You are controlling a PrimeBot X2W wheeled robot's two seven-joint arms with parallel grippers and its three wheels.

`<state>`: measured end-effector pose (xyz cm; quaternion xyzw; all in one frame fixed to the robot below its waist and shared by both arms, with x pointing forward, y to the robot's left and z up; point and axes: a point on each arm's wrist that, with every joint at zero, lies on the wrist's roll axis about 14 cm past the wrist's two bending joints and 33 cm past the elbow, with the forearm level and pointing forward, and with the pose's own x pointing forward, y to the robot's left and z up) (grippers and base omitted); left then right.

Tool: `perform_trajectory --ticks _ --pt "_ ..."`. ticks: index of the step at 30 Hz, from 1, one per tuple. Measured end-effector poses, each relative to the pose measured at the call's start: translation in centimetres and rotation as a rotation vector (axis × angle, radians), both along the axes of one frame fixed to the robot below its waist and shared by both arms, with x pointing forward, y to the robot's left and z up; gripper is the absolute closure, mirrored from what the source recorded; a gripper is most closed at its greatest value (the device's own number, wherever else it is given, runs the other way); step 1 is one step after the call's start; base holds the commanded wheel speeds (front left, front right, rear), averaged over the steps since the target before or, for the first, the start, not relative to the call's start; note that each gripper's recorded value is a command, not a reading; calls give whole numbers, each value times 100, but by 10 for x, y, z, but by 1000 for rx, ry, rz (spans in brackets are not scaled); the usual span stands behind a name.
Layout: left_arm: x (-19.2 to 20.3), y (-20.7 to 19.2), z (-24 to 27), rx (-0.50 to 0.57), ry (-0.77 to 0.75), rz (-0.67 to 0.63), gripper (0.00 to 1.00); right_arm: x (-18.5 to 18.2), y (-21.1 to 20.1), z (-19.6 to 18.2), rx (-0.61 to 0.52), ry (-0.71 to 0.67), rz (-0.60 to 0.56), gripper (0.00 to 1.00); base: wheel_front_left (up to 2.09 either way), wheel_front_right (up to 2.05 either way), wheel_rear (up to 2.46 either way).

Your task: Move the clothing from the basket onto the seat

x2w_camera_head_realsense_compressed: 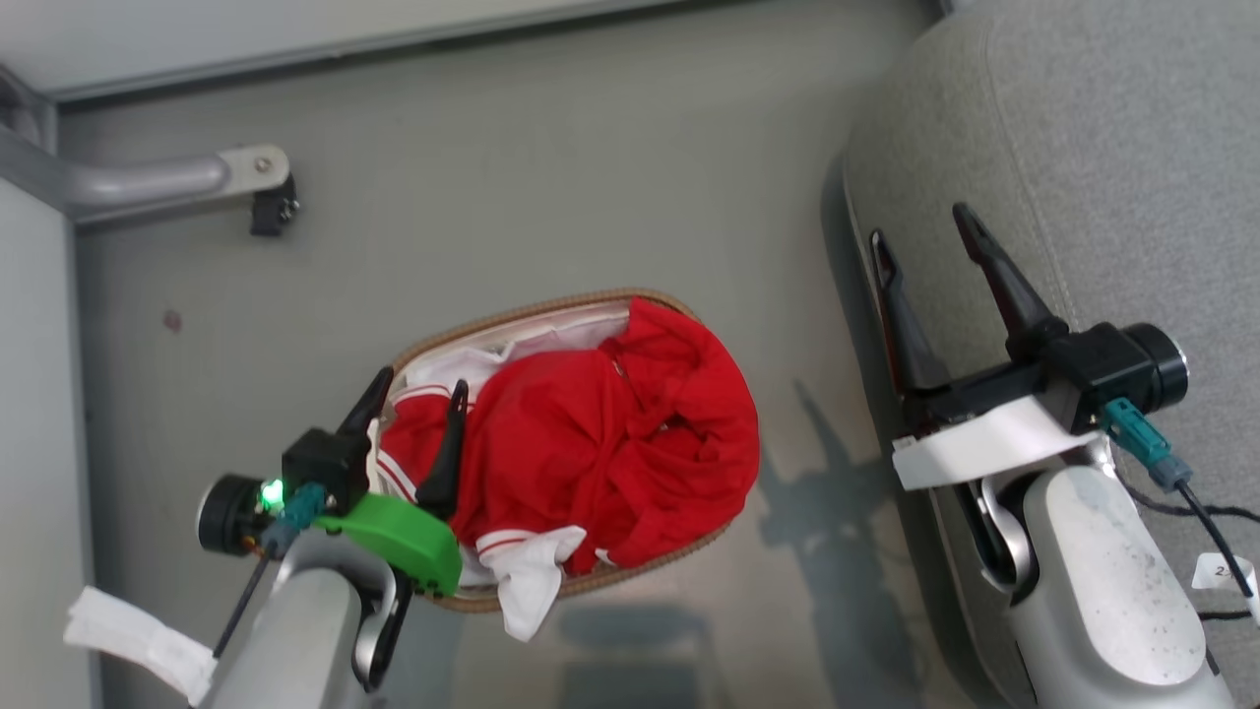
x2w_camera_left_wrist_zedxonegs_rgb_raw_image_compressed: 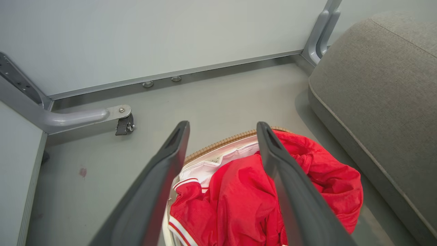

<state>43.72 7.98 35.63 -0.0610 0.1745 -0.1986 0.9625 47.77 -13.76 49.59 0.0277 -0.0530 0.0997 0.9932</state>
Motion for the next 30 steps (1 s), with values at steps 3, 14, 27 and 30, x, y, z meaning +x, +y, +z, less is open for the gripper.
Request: perform_trajectory --ticks 3,14,27,30 --pt "11 -7 -16 4 31 -41 0 9 -1 -9 5 11 -1 0 0 0 0" --pt "25 -45 -100 45 200 -233 0 35 -13 -58 32 91 -26 0 0 0 0" --pt "12 -50 -201 175 428 -361 0 42 -22 -110 60 188 -44 0 0 0 0" --pt "0 -51 -220 216 497 -400 0 40 -27 -120 58 214 -56 0 0 0 0"
